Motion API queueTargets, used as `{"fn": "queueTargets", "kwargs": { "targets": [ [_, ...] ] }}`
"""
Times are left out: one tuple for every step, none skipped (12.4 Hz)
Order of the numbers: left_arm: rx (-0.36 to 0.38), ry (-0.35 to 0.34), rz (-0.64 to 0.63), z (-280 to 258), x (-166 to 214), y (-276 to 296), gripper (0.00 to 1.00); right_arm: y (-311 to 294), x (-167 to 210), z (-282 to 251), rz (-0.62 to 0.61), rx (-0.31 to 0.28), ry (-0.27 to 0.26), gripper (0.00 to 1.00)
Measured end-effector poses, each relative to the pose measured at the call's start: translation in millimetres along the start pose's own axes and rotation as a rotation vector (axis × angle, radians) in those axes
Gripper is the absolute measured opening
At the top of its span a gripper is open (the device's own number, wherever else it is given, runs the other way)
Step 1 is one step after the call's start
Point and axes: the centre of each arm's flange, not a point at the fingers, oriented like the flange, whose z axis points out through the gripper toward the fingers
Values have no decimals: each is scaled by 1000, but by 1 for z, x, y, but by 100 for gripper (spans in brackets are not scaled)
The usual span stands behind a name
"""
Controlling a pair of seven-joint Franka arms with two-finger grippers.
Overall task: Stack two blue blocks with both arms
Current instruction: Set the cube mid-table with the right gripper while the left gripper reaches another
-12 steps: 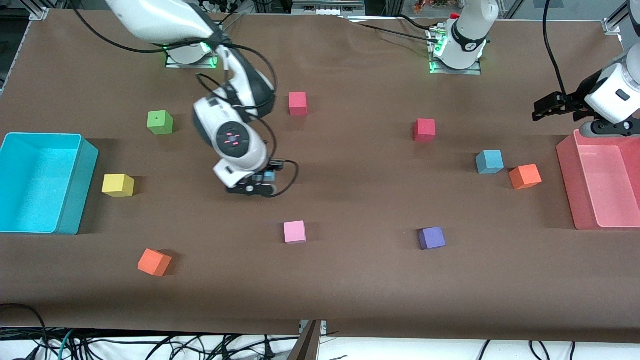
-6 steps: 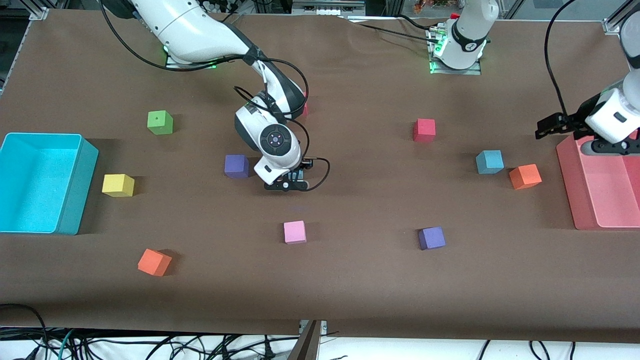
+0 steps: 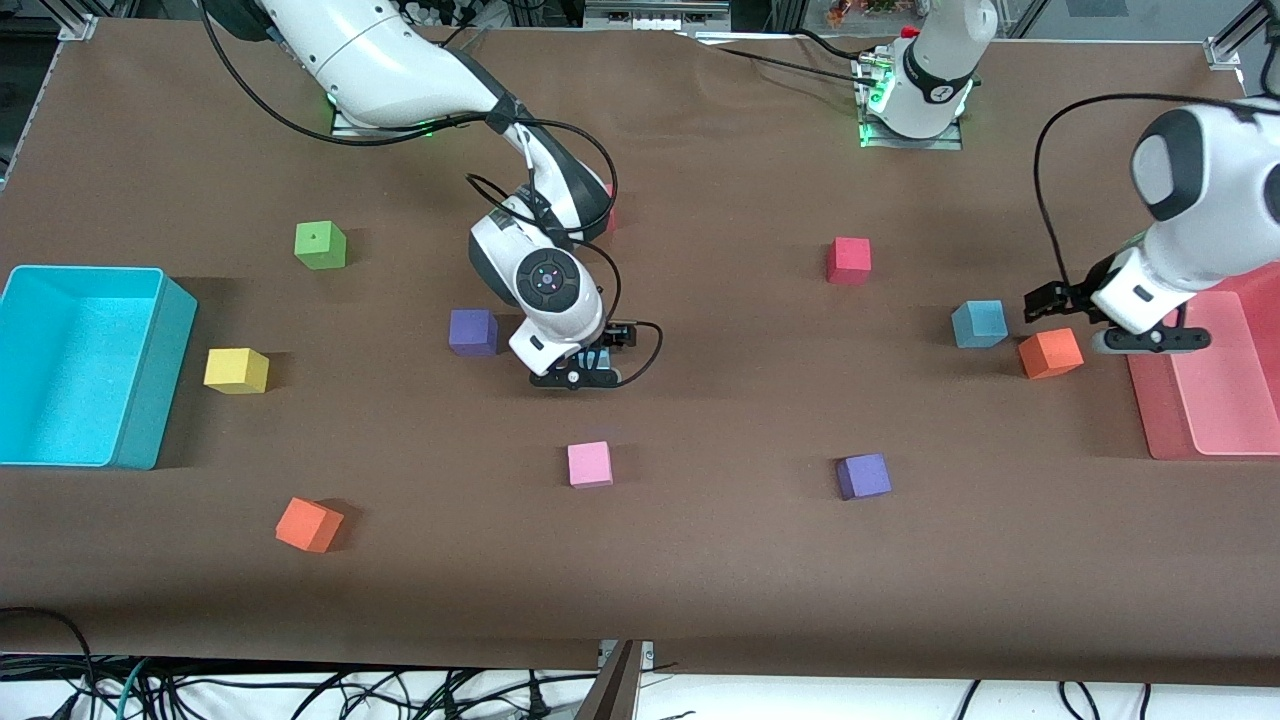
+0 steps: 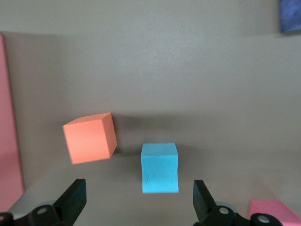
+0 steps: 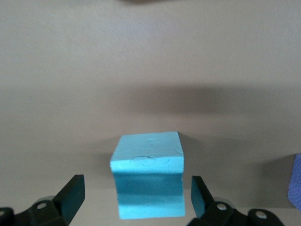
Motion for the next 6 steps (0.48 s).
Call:
{"fn": "queueTargets", "kwargs": {
  "targets": [
    [4,21,1,25,-3,0,100,-3,3,-18,-2,11,20,100],
    [6,26,1,49,-8,1,100,-2,4,-44,-3,12,35,100],
    [6,12,3,69,-13,2,100,2,3,-75,-14,3,44,100],
    [5,-7,7,85,-17,4,100,10,0,-106,-38,-13,46,100],
    [6,-16,11,97,-20,6,100,19,-5,-132,-65,-32,39,100],
    [6,-17,15,107,-23,8,100,24,-11,-152,-97,-41,33,100]
  ]
}}
